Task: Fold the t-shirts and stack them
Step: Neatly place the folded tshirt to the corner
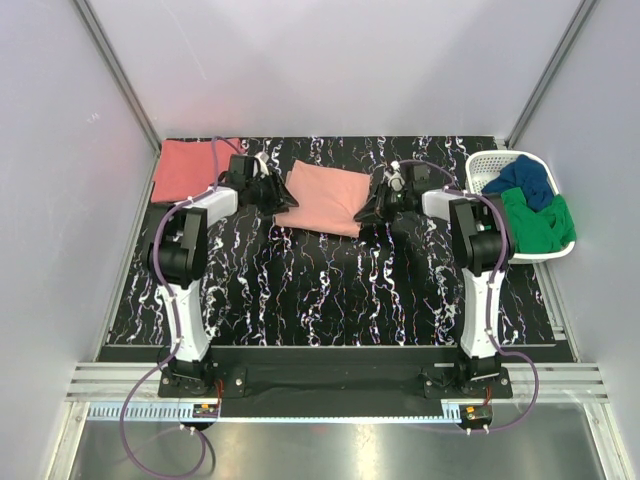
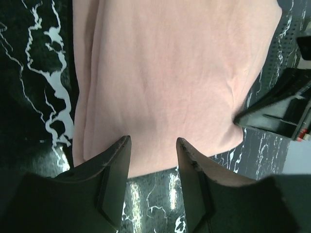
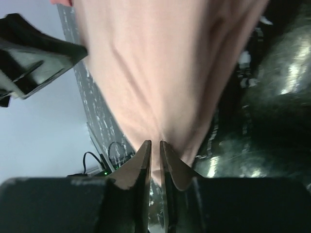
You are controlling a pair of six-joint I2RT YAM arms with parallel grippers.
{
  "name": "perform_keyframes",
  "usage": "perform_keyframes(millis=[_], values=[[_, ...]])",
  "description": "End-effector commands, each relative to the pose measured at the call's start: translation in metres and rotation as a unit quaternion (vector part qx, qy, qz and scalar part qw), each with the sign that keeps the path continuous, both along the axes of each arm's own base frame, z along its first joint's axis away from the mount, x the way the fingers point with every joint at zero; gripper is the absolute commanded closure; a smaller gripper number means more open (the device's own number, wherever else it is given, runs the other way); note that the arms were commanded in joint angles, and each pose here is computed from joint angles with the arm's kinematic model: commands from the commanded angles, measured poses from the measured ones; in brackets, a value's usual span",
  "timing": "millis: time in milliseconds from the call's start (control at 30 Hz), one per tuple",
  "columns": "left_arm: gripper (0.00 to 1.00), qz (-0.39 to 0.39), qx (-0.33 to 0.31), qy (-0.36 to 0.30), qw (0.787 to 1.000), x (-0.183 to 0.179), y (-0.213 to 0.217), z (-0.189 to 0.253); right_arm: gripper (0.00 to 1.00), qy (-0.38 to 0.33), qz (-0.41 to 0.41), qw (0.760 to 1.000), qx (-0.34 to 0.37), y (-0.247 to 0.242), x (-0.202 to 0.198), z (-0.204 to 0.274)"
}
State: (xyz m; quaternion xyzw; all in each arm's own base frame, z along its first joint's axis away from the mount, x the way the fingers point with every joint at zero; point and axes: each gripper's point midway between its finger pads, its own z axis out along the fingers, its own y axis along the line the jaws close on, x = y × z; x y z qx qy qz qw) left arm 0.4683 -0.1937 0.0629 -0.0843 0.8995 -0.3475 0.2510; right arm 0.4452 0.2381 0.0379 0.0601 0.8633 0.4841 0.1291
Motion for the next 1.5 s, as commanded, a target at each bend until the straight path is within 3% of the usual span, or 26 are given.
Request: perform_keyframes(millis=[0, 133, 300, 500, 800, 967, 1067, 1200, 1467], values=[[0.53, -0.009, -0.033, -0.044, 0.998, 0.023, -0.008, 0.022, 0.8, -0.069, 0.001, 0.998, 0.008, 0.007, 0.009, 0.066], [0.53, 0.001, -0.029, -0.03, 0.999, 0.024, -0.007, 0.016, 0.8, -0.082, 0.024, 0.996, 0.017, 0.045, 0.011, 0.075], [0.53, 0.031, -0.018, -0.006, 0.999, 0.016, 0.007, 0.001, 0.81, -0.061, 0.033, 0.996, 0.056, 0.07, 0.022, 0.049], [0.53, 0.082, 0.018, 0.051, 0.995, -0.021, 0.026, -0.025, 0.8, -0.026, 0.049, 0.998, -0.011, 0.051, -0.003, -0.007], [0.5, 0.112, 0.017, 0.044, 0.993, -0.064, 0.024, 0.016, 0.76, -0.018, 0.062, 0.997, -0.04, 0.029, -0.043, 0.002], [0.5, 0.066, -0.023, -0.031, 0.997, -0.026, 0.005, 0.076, 0.76, -0.045, 0.074, 0.996, -0.022, 0.032, -0.043, 0.04], [0.51, 0.025, -0.045, -0.042, 0.998, 0.001, -0.013, 0.075, 0.75, -0.068, 0.058, 0.996, -0.011, 0.029, -0.022, 0.062], [0.6, -0.046, -0.103, -0.07, 0.991, 0.037, -0.044, 0.09, 0.77, -0.083, 0.039, 0.996, 0.016, 0.02, 0.01, 0.075], [0.6, -0.032, -0.162, -0.036, 0.986, 0.089, -0.064, 0.042, 0.81, -0.068, 0.018, 0.997, 0.028, 0.008, 0.061, 0.054]])
